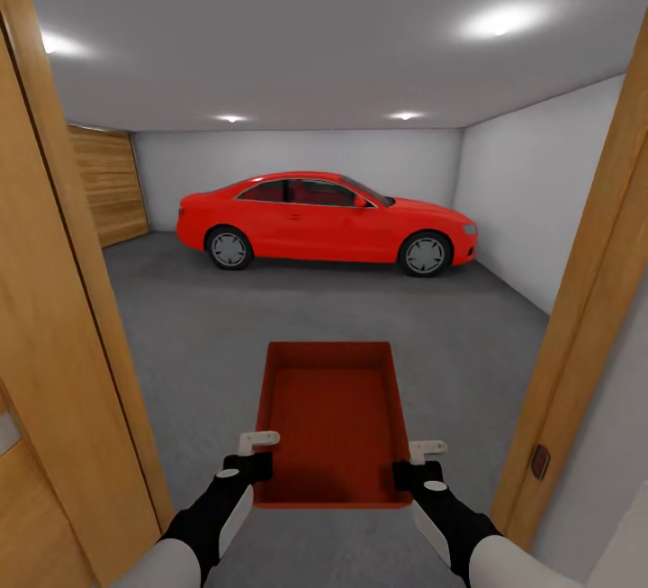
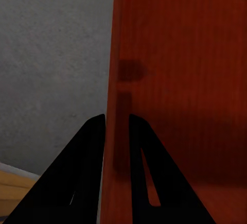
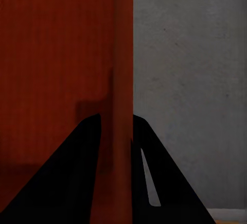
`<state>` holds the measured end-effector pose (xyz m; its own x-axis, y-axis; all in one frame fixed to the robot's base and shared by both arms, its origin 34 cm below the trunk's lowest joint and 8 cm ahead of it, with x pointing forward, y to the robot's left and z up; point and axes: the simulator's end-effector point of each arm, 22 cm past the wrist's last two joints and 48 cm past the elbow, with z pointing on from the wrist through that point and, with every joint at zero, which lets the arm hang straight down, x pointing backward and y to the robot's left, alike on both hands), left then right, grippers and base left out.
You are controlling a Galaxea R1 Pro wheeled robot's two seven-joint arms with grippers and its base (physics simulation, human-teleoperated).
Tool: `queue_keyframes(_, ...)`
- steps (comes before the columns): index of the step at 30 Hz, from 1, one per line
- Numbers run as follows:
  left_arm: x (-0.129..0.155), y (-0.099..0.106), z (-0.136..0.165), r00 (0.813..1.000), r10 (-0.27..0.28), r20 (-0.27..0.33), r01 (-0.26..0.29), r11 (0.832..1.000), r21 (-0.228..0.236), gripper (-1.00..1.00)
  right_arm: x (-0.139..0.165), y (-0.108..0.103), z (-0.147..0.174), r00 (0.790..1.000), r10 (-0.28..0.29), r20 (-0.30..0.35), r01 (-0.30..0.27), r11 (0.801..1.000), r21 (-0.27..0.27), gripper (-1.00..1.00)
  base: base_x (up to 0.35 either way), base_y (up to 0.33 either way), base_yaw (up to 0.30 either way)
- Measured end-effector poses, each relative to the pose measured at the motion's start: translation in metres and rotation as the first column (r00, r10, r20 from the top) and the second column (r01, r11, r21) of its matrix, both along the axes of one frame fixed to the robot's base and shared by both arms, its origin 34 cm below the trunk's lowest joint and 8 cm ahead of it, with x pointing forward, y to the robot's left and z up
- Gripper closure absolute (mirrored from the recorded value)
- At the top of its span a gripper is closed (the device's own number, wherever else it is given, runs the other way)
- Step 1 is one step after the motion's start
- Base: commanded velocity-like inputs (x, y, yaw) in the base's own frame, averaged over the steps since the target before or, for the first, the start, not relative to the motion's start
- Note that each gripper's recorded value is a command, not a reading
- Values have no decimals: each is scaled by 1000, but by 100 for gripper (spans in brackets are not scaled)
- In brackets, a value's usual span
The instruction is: Move the two storage containers from the living room to the garage. In the garage, place one container on the floor and stack the other container on top of it (either order is fine).
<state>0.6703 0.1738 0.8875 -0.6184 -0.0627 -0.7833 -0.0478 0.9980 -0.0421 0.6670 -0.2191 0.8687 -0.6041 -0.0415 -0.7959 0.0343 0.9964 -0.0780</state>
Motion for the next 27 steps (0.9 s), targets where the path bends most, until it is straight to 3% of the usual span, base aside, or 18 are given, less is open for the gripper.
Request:
queue_keyframes(18,0,0,0,1000,0,-1,0,1000,0,100,0,0,0,1000,0,-1,0,1000,0,100,0,0,-3)
queue_keyframes(27,-1,0,-1,1000,0,-9,0,1000,0,100,-1,0,-1,1000,0,-8,0,1000,0,100,0,0,-188)
